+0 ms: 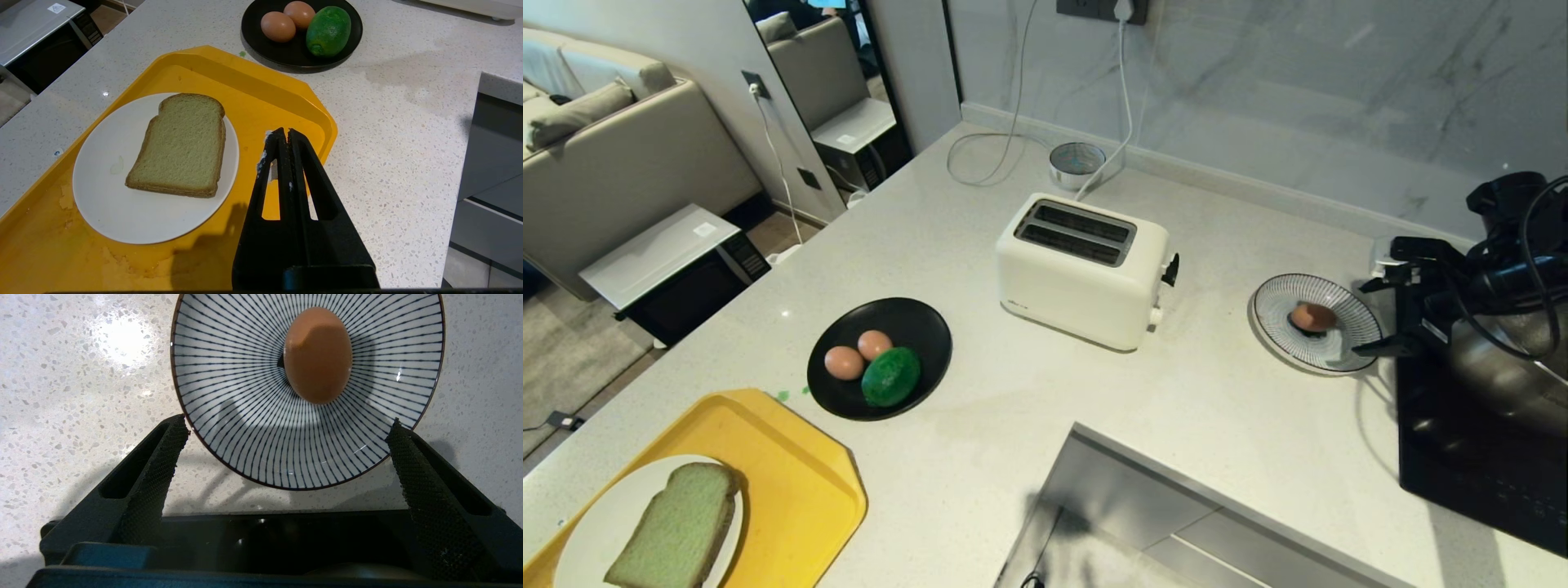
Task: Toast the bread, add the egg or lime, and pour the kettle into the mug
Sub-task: Pick up the egg
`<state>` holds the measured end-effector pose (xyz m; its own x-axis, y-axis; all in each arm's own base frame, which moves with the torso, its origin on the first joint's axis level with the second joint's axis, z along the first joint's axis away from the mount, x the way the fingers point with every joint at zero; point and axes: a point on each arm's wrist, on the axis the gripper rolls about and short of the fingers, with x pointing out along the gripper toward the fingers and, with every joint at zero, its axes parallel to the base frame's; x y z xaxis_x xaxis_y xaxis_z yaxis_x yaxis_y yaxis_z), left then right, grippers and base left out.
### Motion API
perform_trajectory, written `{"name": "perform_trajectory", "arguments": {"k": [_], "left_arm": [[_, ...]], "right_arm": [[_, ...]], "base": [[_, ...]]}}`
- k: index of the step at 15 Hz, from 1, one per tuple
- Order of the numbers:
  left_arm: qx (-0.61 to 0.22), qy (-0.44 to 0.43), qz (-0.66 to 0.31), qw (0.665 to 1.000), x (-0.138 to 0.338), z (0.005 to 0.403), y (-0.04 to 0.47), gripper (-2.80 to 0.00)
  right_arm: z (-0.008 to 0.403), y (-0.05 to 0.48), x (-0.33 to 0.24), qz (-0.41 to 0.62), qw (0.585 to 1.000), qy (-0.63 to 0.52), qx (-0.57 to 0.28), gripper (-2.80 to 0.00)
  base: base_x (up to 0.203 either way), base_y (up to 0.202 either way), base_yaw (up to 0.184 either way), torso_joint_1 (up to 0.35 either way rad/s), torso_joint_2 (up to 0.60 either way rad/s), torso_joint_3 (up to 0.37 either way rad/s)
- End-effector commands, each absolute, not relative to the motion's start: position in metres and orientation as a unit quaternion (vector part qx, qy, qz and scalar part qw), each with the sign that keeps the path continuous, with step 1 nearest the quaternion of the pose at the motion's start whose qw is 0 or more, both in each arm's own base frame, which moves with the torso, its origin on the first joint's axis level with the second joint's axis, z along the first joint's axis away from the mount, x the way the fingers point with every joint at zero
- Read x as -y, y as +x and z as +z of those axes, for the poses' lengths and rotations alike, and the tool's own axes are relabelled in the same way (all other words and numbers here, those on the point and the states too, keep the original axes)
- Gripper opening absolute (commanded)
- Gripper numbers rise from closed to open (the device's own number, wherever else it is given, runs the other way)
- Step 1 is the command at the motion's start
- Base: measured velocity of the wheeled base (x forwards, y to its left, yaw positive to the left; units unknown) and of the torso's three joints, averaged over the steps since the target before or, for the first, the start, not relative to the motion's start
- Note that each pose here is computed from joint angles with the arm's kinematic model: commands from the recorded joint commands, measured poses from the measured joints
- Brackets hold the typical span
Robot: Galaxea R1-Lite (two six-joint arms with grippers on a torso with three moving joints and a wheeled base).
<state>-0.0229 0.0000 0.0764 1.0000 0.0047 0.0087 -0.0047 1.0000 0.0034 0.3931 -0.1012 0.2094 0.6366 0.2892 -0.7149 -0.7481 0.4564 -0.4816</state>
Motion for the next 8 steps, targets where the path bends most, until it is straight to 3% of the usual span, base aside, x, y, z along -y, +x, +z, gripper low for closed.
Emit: {"name": "perform_trajectory", "arguments": {"k": [1, 8], "left_arm": [[0.005, 0.002, 0.003, 1.000, 0.000, 0.076, -0.023, -2.80], [0.004, 0.001, 0.003, 1.000, 0.000, 0.076, -0.023, -2.80]], "right_arm": [[0.201, 0.406, 0.104, 0.326, 0.802, -0.418, -0.275, 0.00], [0.182, 0.422, 0.094, 0.354, 0.786, -0.434, -0.262, 0.00]], "base": [[0.000, 0.000, 0.000, 0.000, 0.00, 0.000], [0.000, 0.000, 0.000, 0.000, 0.00, 0.000]]}}
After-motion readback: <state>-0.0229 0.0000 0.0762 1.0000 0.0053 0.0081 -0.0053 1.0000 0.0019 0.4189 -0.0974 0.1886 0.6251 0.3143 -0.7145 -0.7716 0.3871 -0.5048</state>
